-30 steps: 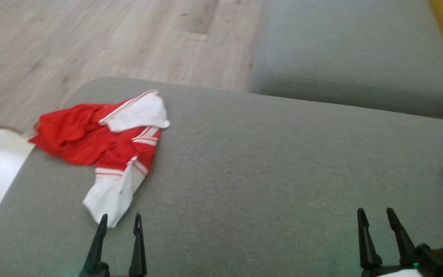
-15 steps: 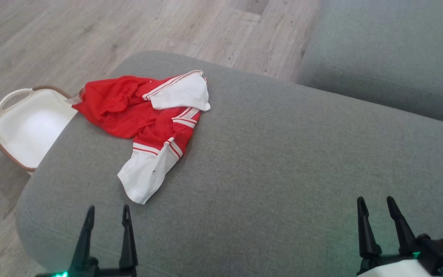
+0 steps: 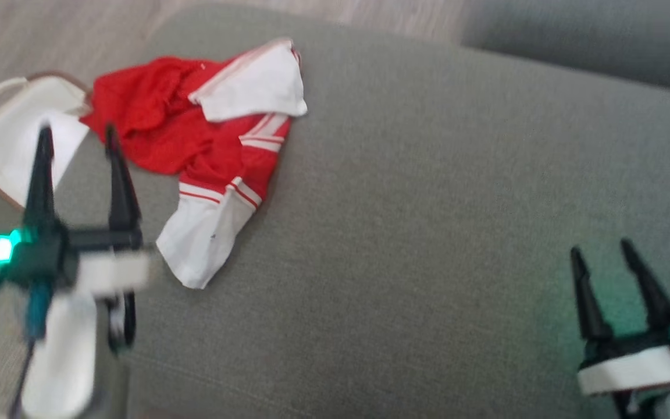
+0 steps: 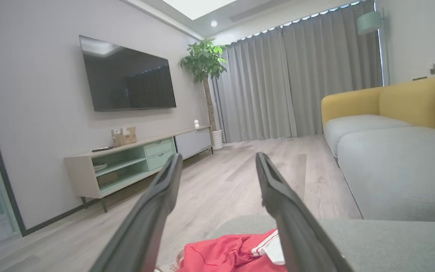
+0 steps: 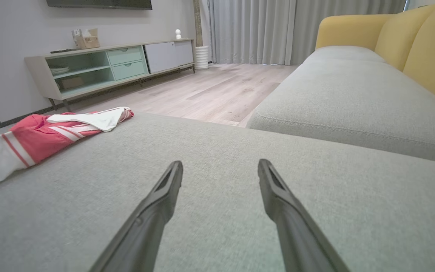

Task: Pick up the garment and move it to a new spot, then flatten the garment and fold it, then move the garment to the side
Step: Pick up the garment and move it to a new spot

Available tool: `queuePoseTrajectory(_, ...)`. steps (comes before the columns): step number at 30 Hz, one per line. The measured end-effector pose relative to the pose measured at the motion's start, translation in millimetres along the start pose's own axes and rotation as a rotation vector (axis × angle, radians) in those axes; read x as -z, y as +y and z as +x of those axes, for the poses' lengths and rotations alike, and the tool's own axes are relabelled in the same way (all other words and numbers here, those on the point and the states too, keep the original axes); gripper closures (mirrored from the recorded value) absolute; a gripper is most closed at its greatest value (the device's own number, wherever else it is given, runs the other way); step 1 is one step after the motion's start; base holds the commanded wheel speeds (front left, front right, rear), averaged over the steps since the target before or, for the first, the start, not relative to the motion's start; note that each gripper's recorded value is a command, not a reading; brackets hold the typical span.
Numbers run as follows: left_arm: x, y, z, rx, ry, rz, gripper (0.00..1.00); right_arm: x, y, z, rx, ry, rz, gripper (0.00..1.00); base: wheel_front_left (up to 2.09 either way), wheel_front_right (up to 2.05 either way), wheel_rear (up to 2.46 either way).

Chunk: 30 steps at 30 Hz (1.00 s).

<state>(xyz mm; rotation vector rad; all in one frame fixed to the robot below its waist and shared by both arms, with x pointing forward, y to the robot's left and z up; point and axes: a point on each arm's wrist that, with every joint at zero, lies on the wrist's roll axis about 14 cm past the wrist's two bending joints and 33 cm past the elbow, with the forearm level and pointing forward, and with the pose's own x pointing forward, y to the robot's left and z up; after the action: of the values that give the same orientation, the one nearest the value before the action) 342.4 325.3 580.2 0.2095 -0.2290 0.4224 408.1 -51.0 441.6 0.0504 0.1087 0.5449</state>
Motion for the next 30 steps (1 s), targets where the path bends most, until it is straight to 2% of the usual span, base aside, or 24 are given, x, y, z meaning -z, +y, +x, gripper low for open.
queuePoseTrajectory(6,46.9,-23.1,84.2,0.09,0.163,0.08,0.0,22.1,-36.1,18.5,-0.001,0.043,-0.051,0.0,0.0,0.0,0.0)
queuePoseTrajectory(11,103.6,-58.5,128.1,0.154,0.426,0.031,0.0,40.2,-58.3,31.4,-0.005,0.068,-0.075,0.0,0.0,0.0,0.0)
queuePoseTrajectory(14,154.2,-78.9,118.1,0.186,0.634,-0.014,0.0,50.6,-67.0,35.8,-0.007,0.084,-0.081,0.0,0.0,0.0,0.0)
queuePoseTrajectory(19,226.7,-99.7,66.6,0.238,0.96,-0.031,0.0,57.1,-79.6,35.1,0.003,0.091,-0.094,0.0,0.0,0.0,0.0)
queuePoseTrajectory(22,241.2,-111.9,54.7,0.26,1.062,-0.057,0.0,55.8,-87.5,33.8,0.018,0.088,-0.106,0.0,0.0,0.0,0.0)
queuePoseTrajectory(25,240.5,-116.8,59.4,0.288,1.089,-0.024,0.0,55.3,-90.1,32.2,0.026,0.088,-0.108,0.0,0.0,0.0,0.0)
queuePoseTrajectory(26,239.8,-118.2,60.7,0.301,1.083,-0.007,0.69,54.9,-90.4,31.3,0.028,0.088,-0.109,0.0,0.0,0.0,0.0)
queuePoseTrajectory(27,239.1,-118.9,60.5,0.312,1.074,0.007,1.0,54.0,-90.3,30.5,0.029,0.088,-0.109,0.0,0.0,0.0,0.0)
queuePoseTrajectory(30,230.7,-122.3,62.7,0.334,0.996,-0.001,1.0,48.8,-86.9,27.9,0.041,0.078,-0.098,0.0,0.0,0.0,0.0)
